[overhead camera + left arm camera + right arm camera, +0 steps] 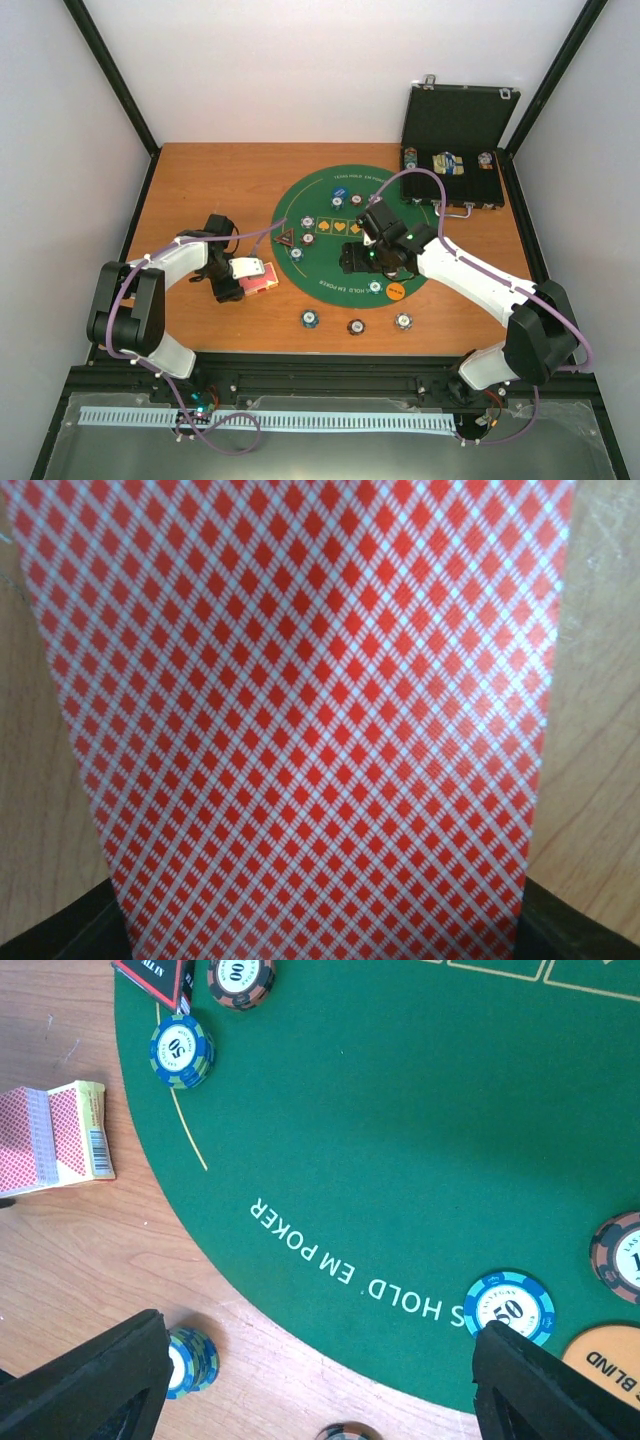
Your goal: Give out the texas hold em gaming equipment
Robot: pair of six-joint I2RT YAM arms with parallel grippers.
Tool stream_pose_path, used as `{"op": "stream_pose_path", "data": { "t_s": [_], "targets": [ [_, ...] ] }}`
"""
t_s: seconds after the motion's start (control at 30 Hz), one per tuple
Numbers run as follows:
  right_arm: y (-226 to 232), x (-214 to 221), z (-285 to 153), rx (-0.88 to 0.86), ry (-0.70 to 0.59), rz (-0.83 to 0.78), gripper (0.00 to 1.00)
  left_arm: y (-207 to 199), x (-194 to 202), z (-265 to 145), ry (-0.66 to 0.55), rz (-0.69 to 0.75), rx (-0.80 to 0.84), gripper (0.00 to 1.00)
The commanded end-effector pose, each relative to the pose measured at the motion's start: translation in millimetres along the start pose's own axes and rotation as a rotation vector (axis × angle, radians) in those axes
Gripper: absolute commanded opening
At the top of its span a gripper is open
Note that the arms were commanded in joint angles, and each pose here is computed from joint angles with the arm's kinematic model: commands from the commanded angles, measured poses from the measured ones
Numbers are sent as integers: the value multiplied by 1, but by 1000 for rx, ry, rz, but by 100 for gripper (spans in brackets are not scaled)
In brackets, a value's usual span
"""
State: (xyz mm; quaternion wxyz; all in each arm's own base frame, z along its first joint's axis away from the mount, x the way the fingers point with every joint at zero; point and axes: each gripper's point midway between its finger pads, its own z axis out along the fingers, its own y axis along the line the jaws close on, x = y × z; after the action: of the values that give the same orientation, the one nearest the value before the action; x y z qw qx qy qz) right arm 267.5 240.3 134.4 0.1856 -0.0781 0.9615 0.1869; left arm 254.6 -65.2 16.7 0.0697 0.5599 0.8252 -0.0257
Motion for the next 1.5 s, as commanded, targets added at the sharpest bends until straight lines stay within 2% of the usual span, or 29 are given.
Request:
{"op": "stream_pose_path", "data": {
  "t_s": [0.0, 0.1, 0.3, 0.67, 1.03, 1.2, 1.47],
  "targets": [
    [7, 1, -5, -36, -18, 7, 82, 1, -5, 1, -21, 31, -15, 44],
    [8, 1, -5, -43, -17, 10, 82, 2, -8, -3, -37, 32, -24, 41],
    [7, 3, -5, -41, -15, 7, 82, 3, -16, -20, -78, 42, -39, 16],
    [21, 0, -8, -122, -26, 29, 82, -1, -21, -45, -108, 58, -48, 15],
    [101, -5, -24, -590, -7, 84, 86, -16, -49, -98, -251, 53, -18, 12],
    [131, -8, -28, -713, 6, 89, 87, -28, -56, -109, -253, 98, -35, 7],
    [160, -7, -19, -789, 52, 71, 84, -41, -71, -127, -260, 142, -43, 6]
  ]
}}
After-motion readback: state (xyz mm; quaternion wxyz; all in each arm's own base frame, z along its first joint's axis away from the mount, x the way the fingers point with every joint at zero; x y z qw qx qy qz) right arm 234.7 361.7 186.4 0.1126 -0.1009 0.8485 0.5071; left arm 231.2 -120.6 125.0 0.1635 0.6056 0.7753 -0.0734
